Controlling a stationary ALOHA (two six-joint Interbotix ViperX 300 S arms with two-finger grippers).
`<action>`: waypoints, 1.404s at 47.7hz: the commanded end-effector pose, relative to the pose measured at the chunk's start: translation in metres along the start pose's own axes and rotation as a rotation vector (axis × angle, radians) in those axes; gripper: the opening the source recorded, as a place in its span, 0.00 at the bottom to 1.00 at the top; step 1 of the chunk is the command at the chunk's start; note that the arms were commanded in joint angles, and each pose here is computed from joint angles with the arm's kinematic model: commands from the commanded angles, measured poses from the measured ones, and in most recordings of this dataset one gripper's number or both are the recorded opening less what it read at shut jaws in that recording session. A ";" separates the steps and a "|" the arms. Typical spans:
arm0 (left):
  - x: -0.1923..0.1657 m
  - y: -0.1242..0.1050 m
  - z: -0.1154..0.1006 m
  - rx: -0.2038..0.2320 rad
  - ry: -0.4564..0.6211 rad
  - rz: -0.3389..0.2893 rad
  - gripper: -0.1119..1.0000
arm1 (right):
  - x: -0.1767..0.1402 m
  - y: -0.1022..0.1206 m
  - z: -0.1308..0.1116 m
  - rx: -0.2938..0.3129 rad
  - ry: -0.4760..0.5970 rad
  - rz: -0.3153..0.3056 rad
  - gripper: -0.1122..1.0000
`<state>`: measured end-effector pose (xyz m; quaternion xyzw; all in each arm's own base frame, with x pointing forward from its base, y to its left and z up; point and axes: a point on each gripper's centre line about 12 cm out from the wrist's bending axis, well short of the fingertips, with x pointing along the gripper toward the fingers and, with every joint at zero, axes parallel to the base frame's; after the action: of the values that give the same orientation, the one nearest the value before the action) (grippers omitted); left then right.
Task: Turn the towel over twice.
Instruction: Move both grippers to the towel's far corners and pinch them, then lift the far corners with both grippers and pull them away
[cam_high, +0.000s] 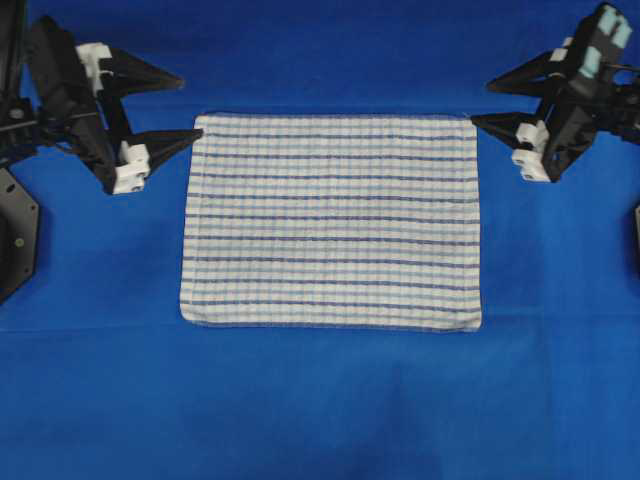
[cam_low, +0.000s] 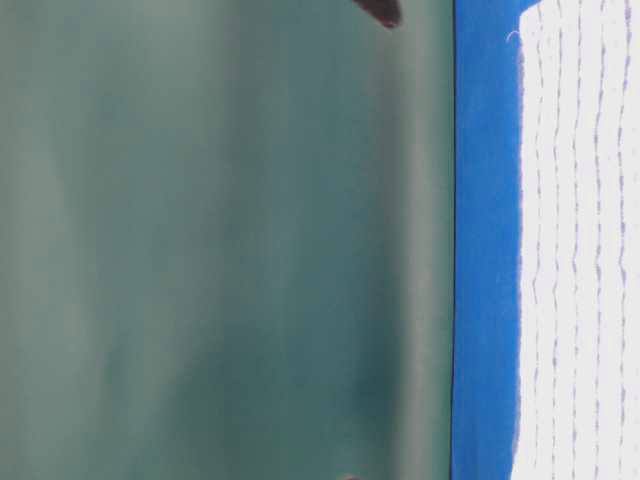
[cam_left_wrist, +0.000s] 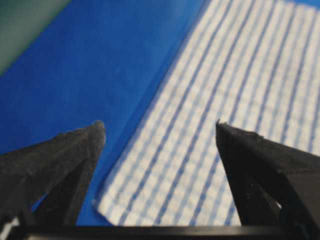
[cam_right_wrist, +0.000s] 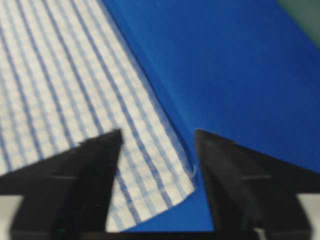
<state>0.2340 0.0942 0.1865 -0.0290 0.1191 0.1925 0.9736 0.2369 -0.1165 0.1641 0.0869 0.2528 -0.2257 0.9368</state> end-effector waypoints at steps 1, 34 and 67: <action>0.009 0.004 -0.008 -0.003 0.017 0.015 0.90 | 0.014 -0.004 0.001 0.008 0.001 -0.013 0.63; 0.060 0.037 -0.089 -0.037 0.243 0.124 0.86 | 0.070 -0.032 -0.051 0.050 0.186 -0.087 0.62; 0.061 0.041 -0.091 -0.051 0.308 0.136 0.13 | 0.070 -0.032 -0.042 0.040 0.168 -0.088 0.15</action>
<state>0.2489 0.1423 0.0719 -0.0777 0.2828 0.2508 0.9226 0.2531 -0.1547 0.0774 0.1206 0.3510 -0.2593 0.8917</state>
